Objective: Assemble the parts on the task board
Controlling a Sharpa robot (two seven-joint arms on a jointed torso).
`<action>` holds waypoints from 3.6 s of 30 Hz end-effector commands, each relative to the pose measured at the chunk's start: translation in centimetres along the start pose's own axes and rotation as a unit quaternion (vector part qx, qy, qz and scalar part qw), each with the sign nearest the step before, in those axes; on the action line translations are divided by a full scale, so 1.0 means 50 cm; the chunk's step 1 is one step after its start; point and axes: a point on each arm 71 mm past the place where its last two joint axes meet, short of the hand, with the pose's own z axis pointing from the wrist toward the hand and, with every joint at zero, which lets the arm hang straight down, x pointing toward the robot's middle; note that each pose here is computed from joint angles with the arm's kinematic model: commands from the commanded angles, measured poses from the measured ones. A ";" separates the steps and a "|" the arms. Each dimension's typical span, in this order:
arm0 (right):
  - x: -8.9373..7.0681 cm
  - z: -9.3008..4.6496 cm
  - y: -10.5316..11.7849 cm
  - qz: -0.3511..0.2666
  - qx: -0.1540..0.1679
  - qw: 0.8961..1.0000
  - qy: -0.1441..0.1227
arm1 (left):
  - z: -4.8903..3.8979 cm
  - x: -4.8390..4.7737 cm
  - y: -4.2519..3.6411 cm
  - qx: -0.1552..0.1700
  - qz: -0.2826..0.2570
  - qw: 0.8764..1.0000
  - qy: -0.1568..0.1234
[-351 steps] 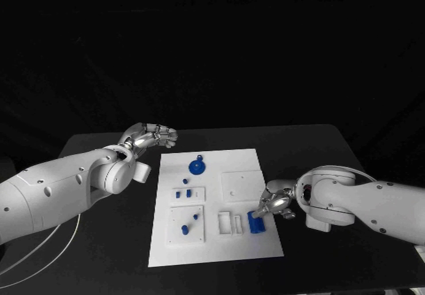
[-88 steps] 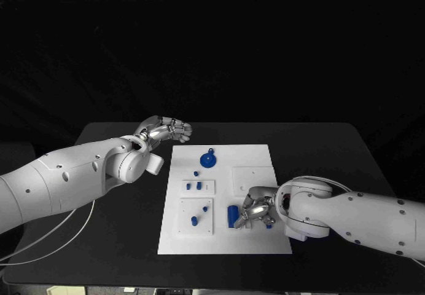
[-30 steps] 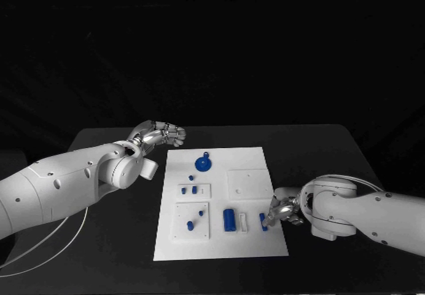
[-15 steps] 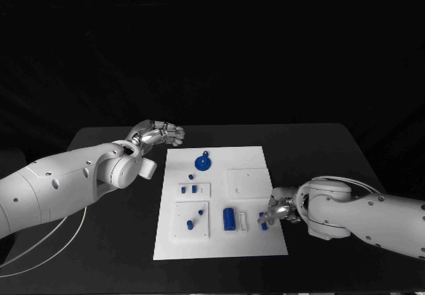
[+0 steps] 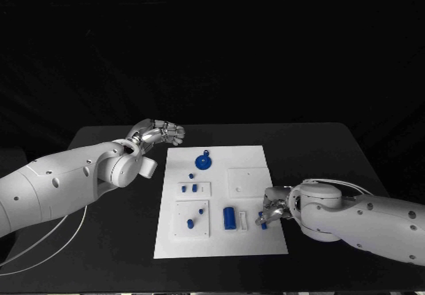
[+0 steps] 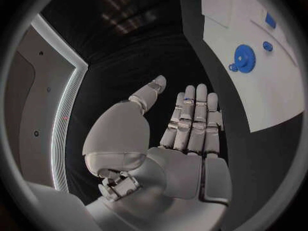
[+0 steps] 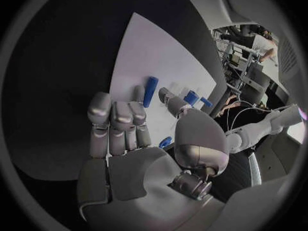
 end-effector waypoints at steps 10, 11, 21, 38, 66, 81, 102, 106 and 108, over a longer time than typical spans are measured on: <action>0.052 0.022 0.007 -0.128 0.009 0.991 -0.024 | -0.001 0.003 -0.003 0.003 -0.003 1.000 0.008; 0.055 0.023 0.008 -0.132 0.008 0.991 -0.025 | -0.001 0.003 -0.003 0.003 -0.004 1.000 0.008; 0.059 0.019 0.012 -0.137 0.005 0.990 -0.028 | -0.002 0.000 -0.002 0.003 -0.003 1.000 0.006; 0.083 0.013 -0.020 0.025 0.014 0.998 0.063 | -0.003 0.000 -0.002 0.002 -0.003 1.000 0.007; 0.033 -0.003 0.006 0.184 -0.003 0.983 0.024 | -0.003 0.003 -0.003 0.002 -0.004 1.000 0.008; 0.029 0.001 0.028 0.207 -0.014 0.978 0.013 | -0.003 0.004 -0.003 0.001 -0.004 1.000 0.010; 0.029 0.009 0.043 0.213 -0.021 0.977 0.023 | -0.004 0.004 -0.002 0.000 -0.005 1.000 0.012; 0.029 0.012 0.042 0.212 -0.020 0.977 0.024 | -0.004 0.004 -0.002 0.000 -0.005 1.000 0.012; 0.029 0.013 0.043 0.210 -0.020 0.977 0.026 | -0.004 0.003 -0.002 -0.001 -0.004 1.000 0.011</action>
